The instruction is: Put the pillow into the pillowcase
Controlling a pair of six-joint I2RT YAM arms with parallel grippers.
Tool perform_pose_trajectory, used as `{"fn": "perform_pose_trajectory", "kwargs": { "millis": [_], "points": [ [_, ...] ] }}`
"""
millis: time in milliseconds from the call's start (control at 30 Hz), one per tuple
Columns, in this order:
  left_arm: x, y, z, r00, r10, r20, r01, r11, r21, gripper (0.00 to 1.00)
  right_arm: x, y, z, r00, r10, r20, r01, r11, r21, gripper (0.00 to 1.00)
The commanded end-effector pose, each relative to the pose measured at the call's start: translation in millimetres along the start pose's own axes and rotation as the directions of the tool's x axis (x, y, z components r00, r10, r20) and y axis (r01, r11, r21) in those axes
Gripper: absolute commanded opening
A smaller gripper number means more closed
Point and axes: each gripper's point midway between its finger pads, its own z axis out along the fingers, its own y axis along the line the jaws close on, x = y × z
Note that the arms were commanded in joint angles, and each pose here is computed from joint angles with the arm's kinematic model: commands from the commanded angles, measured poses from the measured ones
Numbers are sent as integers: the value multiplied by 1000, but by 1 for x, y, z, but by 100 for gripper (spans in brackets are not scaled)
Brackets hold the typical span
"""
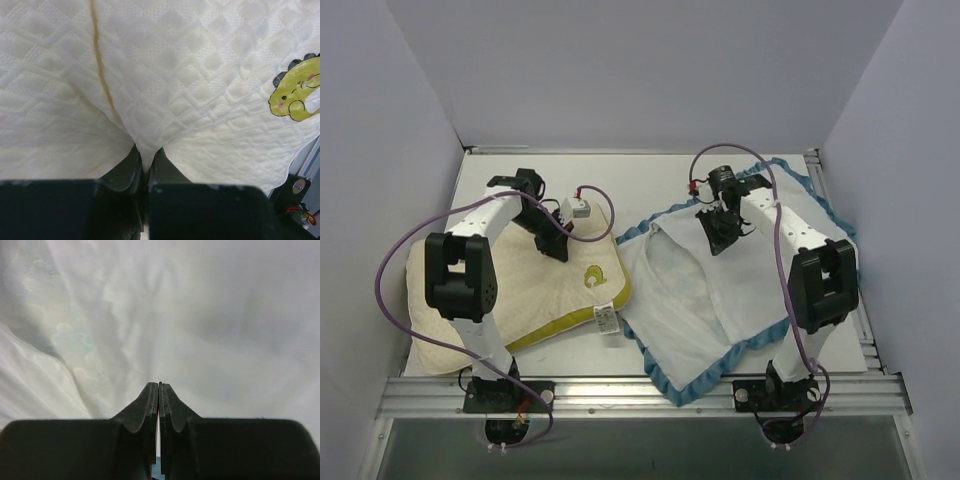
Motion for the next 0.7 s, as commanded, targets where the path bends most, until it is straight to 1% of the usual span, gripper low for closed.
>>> {"fn": "perform_pose_trajectory", "kwargs": {
  "millis": [0,167,233,267,300,333,367,400,433,500,567,667],
  "points": [
    [-1,-2,-16,1000,13,19,-12,999,-33,0,24,-9,2,996,5,-84,-7,1000,-29,0],
    [-3,-1,-15,1000,7,17,-7,999,-31,0,27,-26,35,987,57,-150,-59,998,-12,0],
    [-3,-1,-16,1000,9,17,-9,999,-37,0,24,-30,36,985,77,-152,-79,997,-10,0],
    [-3,-1,-17,1000,9,17,-8,999,-40,0,19,-27,31,988,83,-133,-89,995,-36,1],
    [-3,-1,-18,1000,13,16,-12,999,-42,0,18,-21,26,989,84,-118,-92,994,-63,7],
    [-2,-2,-18,1000,15,16,-14,999,-41,0,18,-16,21,991,84,-108,-93,992,-83,34],
    [-2,-3,-18,1000,17,17,-17,999,-41,0,15,-9,10,994,80,-71,-87,991,-99,50],
    [-2,-4,-18,1000,17,19,-17,999,-40,0,15,0,7,995,77,-61,-85,988,-133,60],
    [-3,-4,-19,1000,19,21,-18,999,-41,0,19,12,7,996,56,-72,-65,988,-141,65],
    [-2,-5,-18,1000,14,22,-13,999,-36,0,24,24,6,997,19,-75,-28,991,-129,65],
    [-1,-6,-16,1000,8,22,-7,999,-31,0,32,41,13,994,-35,-104,24,994,-110,61],
    [1,-7,-16,1000,2,21,-2,1000,-29,0,36,49,26,989,-79,-129,70,995,-67,54]
  ]
}}
